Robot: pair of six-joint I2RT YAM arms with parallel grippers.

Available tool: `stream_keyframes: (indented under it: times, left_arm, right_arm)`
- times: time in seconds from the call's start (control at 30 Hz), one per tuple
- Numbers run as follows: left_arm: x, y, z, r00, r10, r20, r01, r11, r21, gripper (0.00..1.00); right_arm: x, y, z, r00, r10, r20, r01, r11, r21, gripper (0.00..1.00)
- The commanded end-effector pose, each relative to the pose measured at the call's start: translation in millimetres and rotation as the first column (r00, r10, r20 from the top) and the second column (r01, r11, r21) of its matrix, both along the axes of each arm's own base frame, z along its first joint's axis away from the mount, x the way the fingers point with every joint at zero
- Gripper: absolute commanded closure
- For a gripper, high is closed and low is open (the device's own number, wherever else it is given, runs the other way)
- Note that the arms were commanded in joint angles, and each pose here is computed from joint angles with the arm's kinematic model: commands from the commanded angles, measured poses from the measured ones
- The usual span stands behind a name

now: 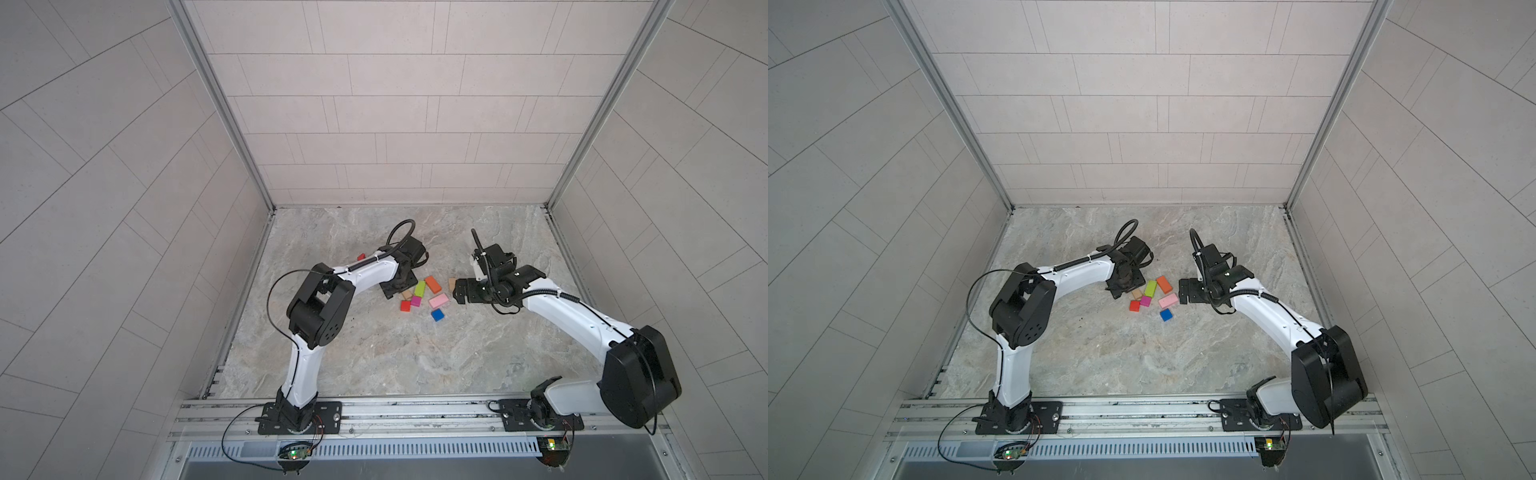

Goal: Build the wood block tower
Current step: 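Lower the left gripper onto the wooden plank marked 29 and close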

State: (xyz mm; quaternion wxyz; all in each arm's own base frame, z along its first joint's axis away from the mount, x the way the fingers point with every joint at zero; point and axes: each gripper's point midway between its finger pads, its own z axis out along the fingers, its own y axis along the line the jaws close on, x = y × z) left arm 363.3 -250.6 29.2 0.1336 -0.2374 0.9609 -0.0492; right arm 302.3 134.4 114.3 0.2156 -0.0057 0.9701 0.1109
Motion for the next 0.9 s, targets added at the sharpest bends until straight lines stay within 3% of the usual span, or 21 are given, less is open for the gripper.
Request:
stream_keyframes:
  times: [0.0, 0.27, 0.6, 0.87]
  left_arm:
    - [2, -5, -1, 1.000, 0.005, -0.004, -0.005, 1.000, -0.001, 0.38]
    - [3, -9, -11, 1.000, -0.008, -0.028, 0.008, 1.000, 0.020, 0.39]
    - [-3, -3, -14, 0.999, -0.040, -0.036, 0.041, 0.998, 0.049, 0.68]
    - [-6, 20, 17, 0.989, -0.149, 0.016, 0.145, 0.978, 0.152, 0.80]
  right_arm:
    - [0, -3, 7, 1.000, 0.003, 0.016, -0.003, 1.000, -0.001, 0.01]
    - [-1, -8, 7, 1.000, -0.004, 0.014, 0.004, 1.000, -0.007, 0.01]
    - [-2, -9, 6, 1.000, -0.008, 0.008, 0.008, 1.000, -0.003, 0.01]
    - [-2, -10, 6, 1.000, -0.008, 0.012, 0.008, 1.000, -0.006, 0.01]
